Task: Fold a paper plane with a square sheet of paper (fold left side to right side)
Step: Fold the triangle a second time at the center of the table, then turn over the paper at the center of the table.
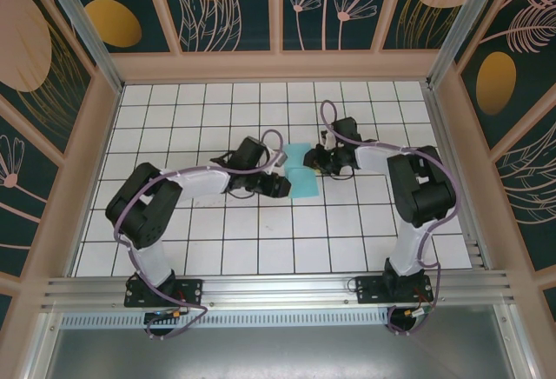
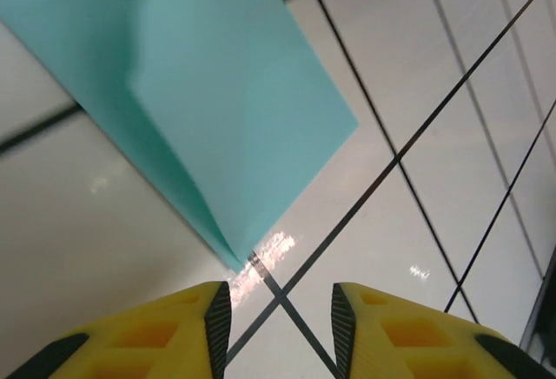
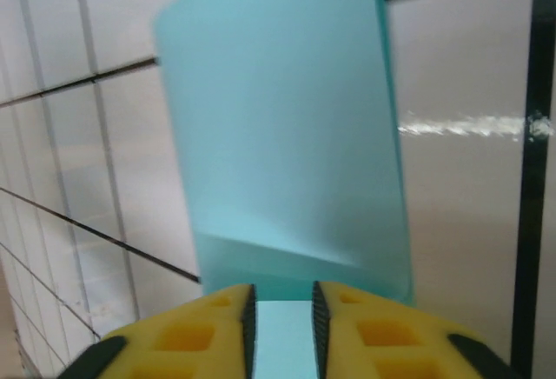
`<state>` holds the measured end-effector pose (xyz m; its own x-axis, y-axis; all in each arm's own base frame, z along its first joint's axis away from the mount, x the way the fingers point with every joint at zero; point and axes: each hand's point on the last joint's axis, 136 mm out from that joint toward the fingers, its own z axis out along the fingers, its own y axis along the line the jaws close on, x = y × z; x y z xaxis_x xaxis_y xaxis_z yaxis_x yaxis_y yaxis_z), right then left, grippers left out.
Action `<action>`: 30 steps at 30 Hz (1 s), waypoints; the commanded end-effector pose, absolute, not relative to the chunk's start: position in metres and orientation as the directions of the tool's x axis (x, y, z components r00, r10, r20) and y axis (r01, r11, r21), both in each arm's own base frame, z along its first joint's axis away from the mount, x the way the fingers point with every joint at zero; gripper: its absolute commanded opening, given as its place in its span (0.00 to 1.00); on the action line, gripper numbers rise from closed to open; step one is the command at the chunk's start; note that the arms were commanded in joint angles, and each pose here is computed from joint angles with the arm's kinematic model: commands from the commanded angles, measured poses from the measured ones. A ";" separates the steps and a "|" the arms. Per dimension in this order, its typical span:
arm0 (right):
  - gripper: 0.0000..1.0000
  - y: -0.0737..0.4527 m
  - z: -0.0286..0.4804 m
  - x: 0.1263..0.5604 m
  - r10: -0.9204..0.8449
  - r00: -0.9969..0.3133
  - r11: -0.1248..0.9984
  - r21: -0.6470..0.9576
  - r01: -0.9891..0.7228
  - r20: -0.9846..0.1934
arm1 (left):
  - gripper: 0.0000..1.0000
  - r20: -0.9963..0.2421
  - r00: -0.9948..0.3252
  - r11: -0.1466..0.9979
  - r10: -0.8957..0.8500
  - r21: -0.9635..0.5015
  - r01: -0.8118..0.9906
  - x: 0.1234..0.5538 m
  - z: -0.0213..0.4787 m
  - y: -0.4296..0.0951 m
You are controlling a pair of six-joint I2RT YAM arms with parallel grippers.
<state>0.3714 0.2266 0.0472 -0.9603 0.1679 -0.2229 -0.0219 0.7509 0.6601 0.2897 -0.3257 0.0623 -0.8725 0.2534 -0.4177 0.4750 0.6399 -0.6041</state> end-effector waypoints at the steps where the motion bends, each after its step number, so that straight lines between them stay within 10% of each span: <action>1: 0.36 0.215 0.092 0.387 0.178 -0.917 0.763 0.639 -0.101 -0.357 | 0.45 -0.453 -0.875 0.618 0.171 -0.642 0.453 0.317 0.091 -0.318; 9: 0.61 0.181 0.090 0.367 0.207 -0.891 0.801 0.593 -0.082 -0.403 | 0.49 -0.437 -0.880 0.590 0.186 -0.666 0.456 0.347 0.078 -0.333; 20: 0.62 0.177 0.066 0.339 0.197 -0.918 0.790 0.610 -0.060 -0.345 | 0.46 -0.378 -0.896 0.509 0.232 -0.738 0.443 0.356 0.058 -0.358; 30: 0.62 0.186 0.066 0.340 0.195 -0.928 0.757 0.650 -0.064 -0.318 | 0.14 -0.383 -0.897 0.559 0.219 -0.704 0.437 0.361 0.051 -0.352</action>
<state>0.3359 0.1783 0.0571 -0.9327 0.2057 -0.2962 -0.0210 0.7890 0.6140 0.3591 -0.3511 0.0493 -0.9050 0.2127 -0.3684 0.4222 0.5549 -0.7168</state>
